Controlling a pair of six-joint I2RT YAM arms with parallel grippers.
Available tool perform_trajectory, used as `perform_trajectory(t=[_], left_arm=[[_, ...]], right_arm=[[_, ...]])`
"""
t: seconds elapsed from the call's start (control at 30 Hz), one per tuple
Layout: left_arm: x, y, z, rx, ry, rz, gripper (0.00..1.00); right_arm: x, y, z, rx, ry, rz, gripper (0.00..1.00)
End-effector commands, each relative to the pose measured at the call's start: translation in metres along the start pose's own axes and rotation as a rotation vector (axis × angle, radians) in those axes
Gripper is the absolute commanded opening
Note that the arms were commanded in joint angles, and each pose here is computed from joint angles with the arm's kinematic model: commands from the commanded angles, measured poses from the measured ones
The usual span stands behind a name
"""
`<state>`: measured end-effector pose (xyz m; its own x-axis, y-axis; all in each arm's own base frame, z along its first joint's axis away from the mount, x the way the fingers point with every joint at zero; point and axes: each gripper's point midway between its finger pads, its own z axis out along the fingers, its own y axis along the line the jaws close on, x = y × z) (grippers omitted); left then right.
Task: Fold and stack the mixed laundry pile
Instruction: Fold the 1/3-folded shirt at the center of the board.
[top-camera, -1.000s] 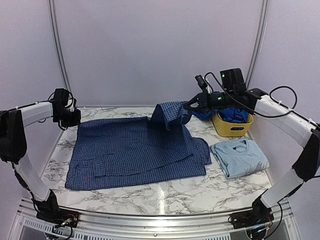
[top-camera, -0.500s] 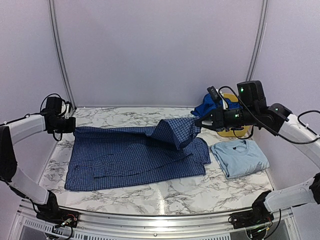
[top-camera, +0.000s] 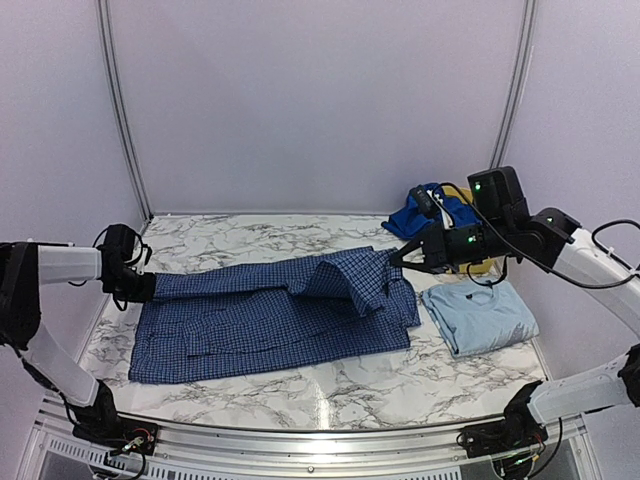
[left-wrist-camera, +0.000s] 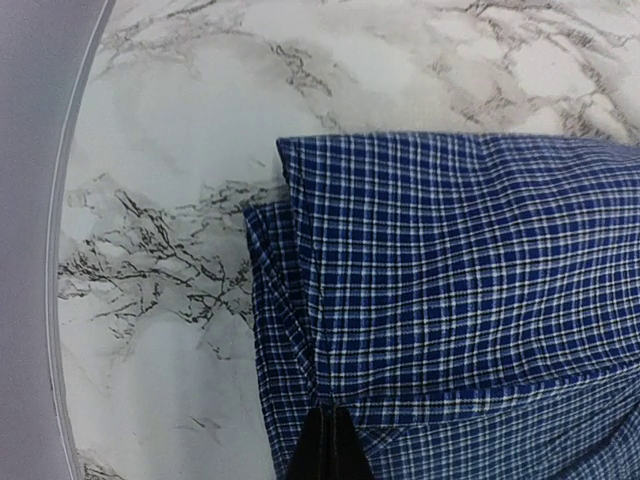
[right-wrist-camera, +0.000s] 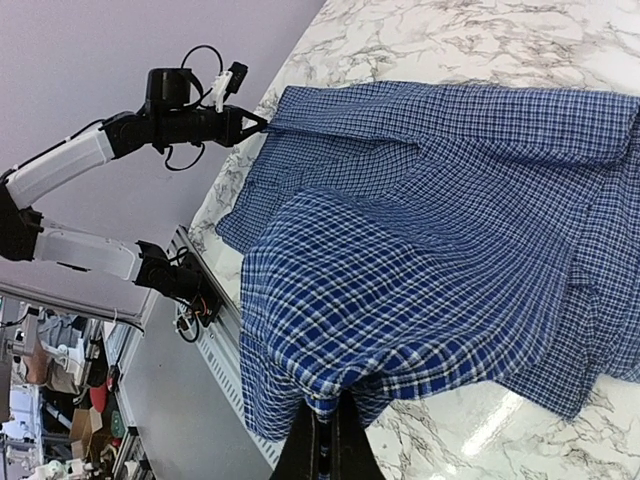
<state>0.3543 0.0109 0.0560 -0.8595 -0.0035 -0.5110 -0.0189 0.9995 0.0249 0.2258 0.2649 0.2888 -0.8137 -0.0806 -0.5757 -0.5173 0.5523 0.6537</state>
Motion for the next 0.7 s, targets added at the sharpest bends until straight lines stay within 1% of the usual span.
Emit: perform_trajectory(t=[0.0, 0.13, 0.2, 0.23, 0.27, 0.3, 0.33, 0.37, 0.43, 0.47, 0.5, 0.57, 0.63, 0.67], left_arm=[[0.028, 0.008, 0.011, -0.039, 0.091, 0.029, 0.00], [0.016, 0.006, 0.002, -0.023, 0.045, 0.050, 0.01], [0.002, 0.000, -0.010, 0.006, -0.022, 0.044, 0.13], [-0.007, -0.005, -0.020, 0.035, -0.078, 0.037, 0.19], [-0.016, -0.008, -0.031, 0.050, -0.139, 0.032, 0.27], [-0.027, -0.010, -0.044, 0.059, -0.211, 0.023, 0.37], [-0.037, -0.011, -0.058, 0.065, -0.285, 0.013, 0.56], [-0.046, -0.011, -0.075, 0.070, -0.360, -0.001, 0.71], [-0.063, -0.012, -0.107, 0.079, -0.498, -0.014, 0.94], [-0.071, -0.012, -0.125, 0.079, -0.567, -0.015, 0.98], [-0.075, -0.011, -0.140, 0.080, -0.614, -0.030, 0.99], [-0.090, -0.010, -0.177, 0.097, -0.754, -0.064, 0.99], [-0.095, -0.008, -0.192, 0.115, -0.799, -0.131, 0.99], [-0.097, -0.008, -0.196, 0.131, -0.796, -0.164, 0.99]], right_arm=[[0.008, 0.012, 0.003, -0.057, 0.072, -0.030, 0.00], [0.026, 0.016, 0.005, -0.093, 0.148, -0.020, 0.00], [0.037, 0.018, 0.005, -0.105, 0.189, -0.022, 0.00], [0.044, 0.016, 0.007, -0.101, 0.212, -0.026, 0.00], [0.051, 0.014, 0.009, -0.096, 0.237, -0.031, 0.00], [0.059, 0.010, 0.013, -0.090, 0.264, -0.033, 0.00], [0.066, 0.005, 0.017, -0.082, 0.289, -0.036, 0.00], [0.072, -0.001, 0.021, -0.074, 0.310, -0.037, 0.00], [0.082, -0.010, 0.031, -0.064, 0.351, -0.045, 0.00], [0.087, -0.016, 0.035, -0.053, 0.368, -0.046, 0.00], [0.094, -0.024, 0.040, -0.040, 0.392, -0.044, 0.00], [0.112, -0.039, 0.047, -0.020, 0.456, -0.031, 0.00], [0.127, -0.049, 0.051, -0.012, 0.501, -0.023, 0.00], [0.133, -0.048, 0.052, -0.036, 0.521, -0.016, 0.00]])
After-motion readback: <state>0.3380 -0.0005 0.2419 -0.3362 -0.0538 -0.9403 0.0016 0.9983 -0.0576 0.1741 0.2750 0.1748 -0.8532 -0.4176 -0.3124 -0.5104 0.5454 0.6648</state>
